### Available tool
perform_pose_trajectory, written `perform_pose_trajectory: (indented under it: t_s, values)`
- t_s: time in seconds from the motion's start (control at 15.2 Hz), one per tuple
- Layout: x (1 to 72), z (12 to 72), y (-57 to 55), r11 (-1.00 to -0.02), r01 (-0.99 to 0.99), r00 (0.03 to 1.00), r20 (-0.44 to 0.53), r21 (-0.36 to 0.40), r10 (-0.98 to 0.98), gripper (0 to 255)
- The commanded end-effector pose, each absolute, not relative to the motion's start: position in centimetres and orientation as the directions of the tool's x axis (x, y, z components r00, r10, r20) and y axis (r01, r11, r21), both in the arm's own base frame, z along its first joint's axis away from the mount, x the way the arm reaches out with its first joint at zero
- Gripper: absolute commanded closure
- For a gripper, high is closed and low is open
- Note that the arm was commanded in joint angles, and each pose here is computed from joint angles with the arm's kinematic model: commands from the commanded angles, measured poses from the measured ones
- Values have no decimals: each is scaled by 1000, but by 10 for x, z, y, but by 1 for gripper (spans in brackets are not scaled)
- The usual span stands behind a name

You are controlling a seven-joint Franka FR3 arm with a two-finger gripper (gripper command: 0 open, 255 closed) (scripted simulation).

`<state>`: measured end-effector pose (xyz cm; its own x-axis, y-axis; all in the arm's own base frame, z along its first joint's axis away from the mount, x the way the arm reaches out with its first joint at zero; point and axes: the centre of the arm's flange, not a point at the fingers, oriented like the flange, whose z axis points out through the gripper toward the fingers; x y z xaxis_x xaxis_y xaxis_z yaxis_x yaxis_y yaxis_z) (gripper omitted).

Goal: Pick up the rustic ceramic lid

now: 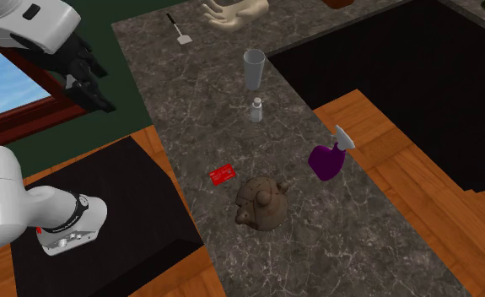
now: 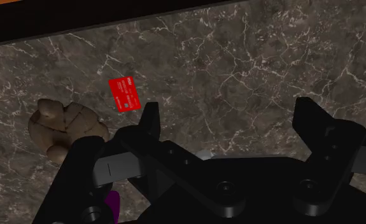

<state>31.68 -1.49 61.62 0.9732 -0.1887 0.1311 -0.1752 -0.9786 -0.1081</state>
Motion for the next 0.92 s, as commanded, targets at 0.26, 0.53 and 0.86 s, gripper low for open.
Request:
perform_pose_trajectory:
  t_s: [0.26,0.53,0.86]
  values:
    - [354,593,-50,-975,-197,974,93,-107,-207,0]
    - [389,568,-87,-970,-218,973,55,-105,-224,0]
    - [431,535,-132,-964,-244,969,7,-101,-246,0]
